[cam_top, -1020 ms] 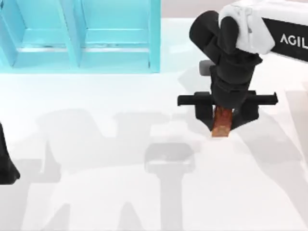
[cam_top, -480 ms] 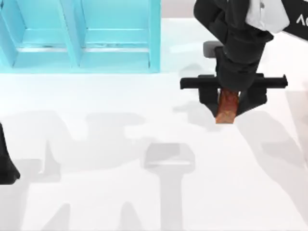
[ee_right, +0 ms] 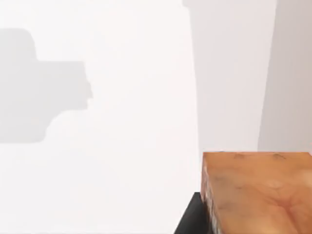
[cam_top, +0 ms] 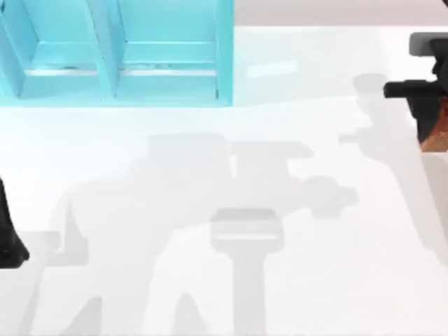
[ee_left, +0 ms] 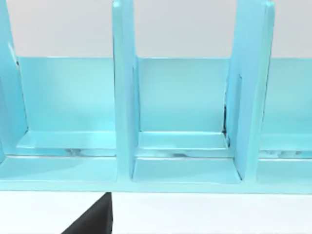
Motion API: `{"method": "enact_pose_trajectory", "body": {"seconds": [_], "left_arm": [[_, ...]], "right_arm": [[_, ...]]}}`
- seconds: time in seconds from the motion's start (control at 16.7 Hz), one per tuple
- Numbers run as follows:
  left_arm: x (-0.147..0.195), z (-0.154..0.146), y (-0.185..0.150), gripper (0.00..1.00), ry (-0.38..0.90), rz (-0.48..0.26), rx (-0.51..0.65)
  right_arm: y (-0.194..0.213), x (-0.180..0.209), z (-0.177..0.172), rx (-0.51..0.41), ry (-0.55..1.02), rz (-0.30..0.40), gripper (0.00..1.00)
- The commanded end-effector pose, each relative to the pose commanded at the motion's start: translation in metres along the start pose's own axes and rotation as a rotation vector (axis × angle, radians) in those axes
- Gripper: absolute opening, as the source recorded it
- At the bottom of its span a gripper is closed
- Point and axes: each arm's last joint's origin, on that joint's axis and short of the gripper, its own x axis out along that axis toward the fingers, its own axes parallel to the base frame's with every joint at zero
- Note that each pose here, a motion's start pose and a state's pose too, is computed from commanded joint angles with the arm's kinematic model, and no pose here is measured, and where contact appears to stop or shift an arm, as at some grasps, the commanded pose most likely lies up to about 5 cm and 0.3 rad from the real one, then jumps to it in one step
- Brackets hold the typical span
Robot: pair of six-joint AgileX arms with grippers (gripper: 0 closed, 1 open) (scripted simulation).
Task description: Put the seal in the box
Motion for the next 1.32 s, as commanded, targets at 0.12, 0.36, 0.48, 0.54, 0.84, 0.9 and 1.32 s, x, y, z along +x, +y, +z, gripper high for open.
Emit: {"method": "enact_pose_trajectory", "body": {"seconds": [0.12, 0.36, 0.48, 0.54, 0.84, 0.9, 1.32], "left_arm": [[0.0, 0.0, 0.0, 1.0, 0.0, 0.0, 0.0], [0.0, 0.0, 0.0, 1.0, 0.0, 0.0, 0.0], [0.0, 0.0, 0.0, 1.0, 0.0, 0.0, 0.0], [0.0, 0.0, 0.0, 1.0, 0.0, 0.0, 0.0], [0.0, 0.0, 0.0, 1.0, 0.0, 0.0, 0.0], [0.0, 0.0, 0.0, 1.0, 0.0, 0.0, 0.0], [0.0, 0.0, 0.0, 1.0, 0.0, 0.0, 0.0]], "right_arm": [[-0.065, -0.005, -0.003, 0.0, 0.008, 0.003, 0.0], [-0.17, -0.017, -0.035, -0.001, 0.002, 0.009, 0.0], [-0.198, -0.023, -0.052, -0.001, -0.01, 0.008, 0.0], [-0.206, -0.026, -0.058, -0.001, -0.017, 0.007, 0.0], [-0.213, -0.028, -0.065, -0.001, -0.024, 0.005, 0.0], [-0.212, -0.027, -0.063, -0.002, -0.024, 0.004, 0.0], [-0.213, 0.023, -0.062, -0.001, -0.026, 0.004, 0.0]]}}
